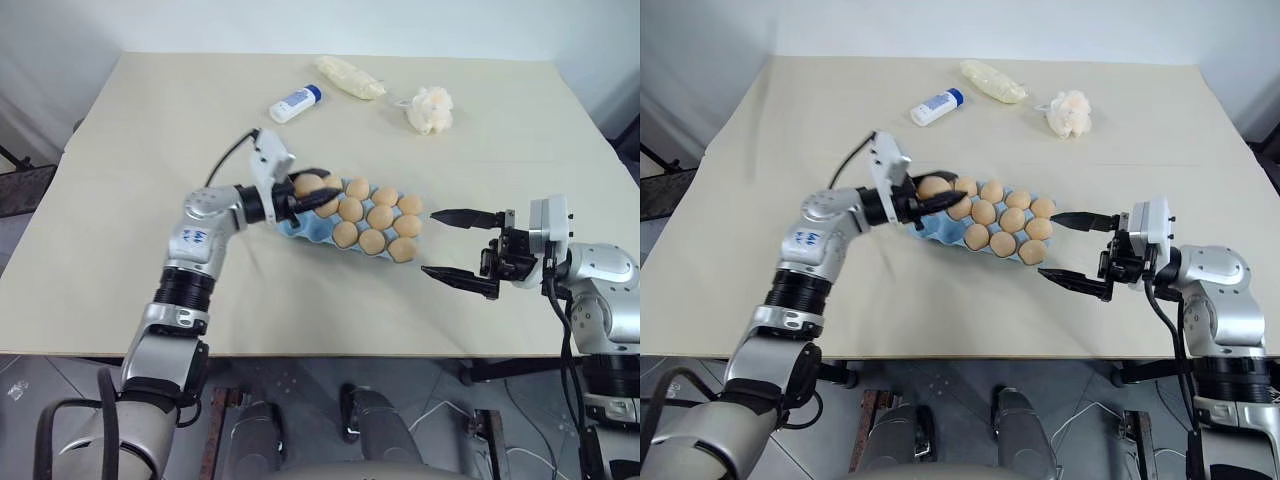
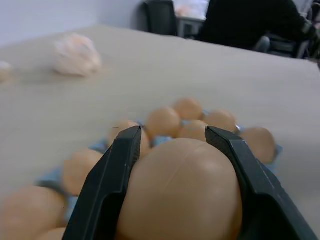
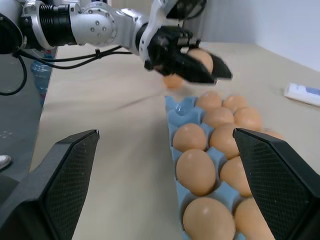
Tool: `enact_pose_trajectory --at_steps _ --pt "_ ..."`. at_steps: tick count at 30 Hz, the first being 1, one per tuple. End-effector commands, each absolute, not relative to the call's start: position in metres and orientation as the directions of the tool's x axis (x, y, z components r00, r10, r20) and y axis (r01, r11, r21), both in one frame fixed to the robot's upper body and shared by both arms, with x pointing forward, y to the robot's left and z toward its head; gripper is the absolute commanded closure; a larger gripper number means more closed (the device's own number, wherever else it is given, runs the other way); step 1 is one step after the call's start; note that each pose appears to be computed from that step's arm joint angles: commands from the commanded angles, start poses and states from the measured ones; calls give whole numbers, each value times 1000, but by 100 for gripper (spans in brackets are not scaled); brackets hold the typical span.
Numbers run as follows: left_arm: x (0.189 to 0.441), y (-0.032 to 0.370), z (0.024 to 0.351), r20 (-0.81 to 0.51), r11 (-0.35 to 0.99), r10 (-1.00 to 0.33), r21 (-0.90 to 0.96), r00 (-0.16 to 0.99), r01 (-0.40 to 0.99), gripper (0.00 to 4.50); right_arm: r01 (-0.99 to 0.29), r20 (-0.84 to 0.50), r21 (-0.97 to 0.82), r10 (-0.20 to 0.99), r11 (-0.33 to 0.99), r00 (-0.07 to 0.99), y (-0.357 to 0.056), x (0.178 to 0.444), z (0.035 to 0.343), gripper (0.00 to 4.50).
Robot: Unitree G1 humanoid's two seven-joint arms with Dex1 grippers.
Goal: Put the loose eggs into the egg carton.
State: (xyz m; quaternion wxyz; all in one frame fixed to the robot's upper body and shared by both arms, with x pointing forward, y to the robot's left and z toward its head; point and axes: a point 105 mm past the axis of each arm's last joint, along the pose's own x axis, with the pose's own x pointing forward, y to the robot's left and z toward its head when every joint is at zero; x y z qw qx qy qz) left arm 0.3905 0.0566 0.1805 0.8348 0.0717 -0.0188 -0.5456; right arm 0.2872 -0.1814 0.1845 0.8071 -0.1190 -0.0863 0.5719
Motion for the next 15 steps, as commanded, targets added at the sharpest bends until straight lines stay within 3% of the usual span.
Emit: enact_pose_trajectory --at_steps 1,7,12,15 --pt "386 53 177 -68 359 -924 185 377 915 273 -872 37 -341 932 350 360 -185 282 197 0" --pt "389 53 168 -96 375 -914 172 394 911 273 -867 33 -331 922 373 385 -185 278 193 0" --pt "392 52 165 -111 385 -906 184 408 904 114 -866 31 -329 921 377 389 -185 279 193 0" --pt "398 53 181 -51 435 -891 189 451 881 20 -867 29 -329 921 375 387 -185 281 194 0"
